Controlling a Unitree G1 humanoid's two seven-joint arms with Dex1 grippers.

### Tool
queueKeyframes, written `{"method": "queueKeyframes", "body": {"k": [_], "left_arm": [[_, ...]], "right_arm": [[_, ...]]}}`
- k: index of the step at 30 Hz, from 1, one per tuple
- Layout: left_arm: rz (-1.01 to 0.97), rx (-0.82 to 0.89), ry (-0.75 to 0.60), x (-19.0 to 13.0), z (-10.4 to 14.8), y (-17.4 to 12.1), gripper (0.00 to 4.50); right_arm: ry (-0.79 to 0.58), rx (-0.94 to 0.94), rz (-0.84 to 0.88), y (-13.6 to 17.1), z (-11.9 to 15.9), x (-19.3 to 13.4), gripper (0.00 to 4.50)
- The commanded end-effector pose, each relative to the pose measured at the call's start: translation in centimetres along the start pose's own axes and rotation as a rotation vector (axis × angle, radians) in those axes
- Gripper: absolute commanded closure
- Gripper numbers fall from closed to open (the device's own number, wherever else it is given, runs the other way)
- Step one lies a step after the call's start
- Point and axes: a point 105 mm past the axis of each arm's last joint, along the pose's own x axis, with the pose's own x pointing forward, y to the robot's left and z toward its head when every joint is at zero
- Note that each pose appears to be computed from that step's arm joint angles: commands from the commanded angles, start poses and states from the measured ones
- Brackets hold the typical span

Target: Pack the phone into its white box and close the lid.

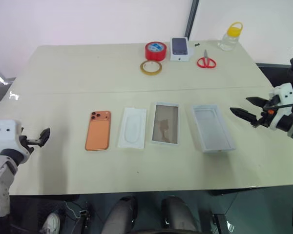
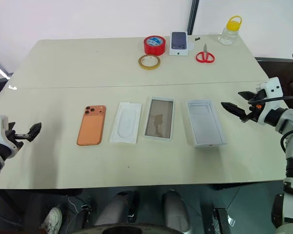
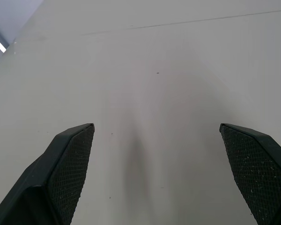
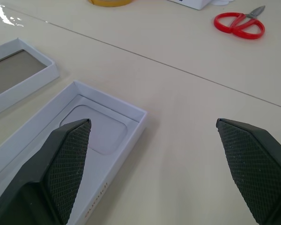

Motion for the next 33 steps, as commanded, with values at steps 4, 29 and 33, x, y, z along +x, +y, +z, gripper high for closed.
{"method": "queueKeyframes", "body": {"k": [4,29,33], "left_arm": [[0.018,0.03,-0.053,-0.9,1.8,0.6,0.0],[-0.639,-0.236,0.141,-0.2,3.6,-20.3,0.0],[-0.645,-0.301,0.254,0.2,2.5,-21.8,0.0]], "right_arm": [[-0.052,-0.051,0.023,0.7,1.9,0.3,0.03],[-0.107,-0.296,0.55,17.9,4.8,3.8,0.03],[-0.106,-0.302,0.575,19.0,4.6,3.7,0.03]]}}
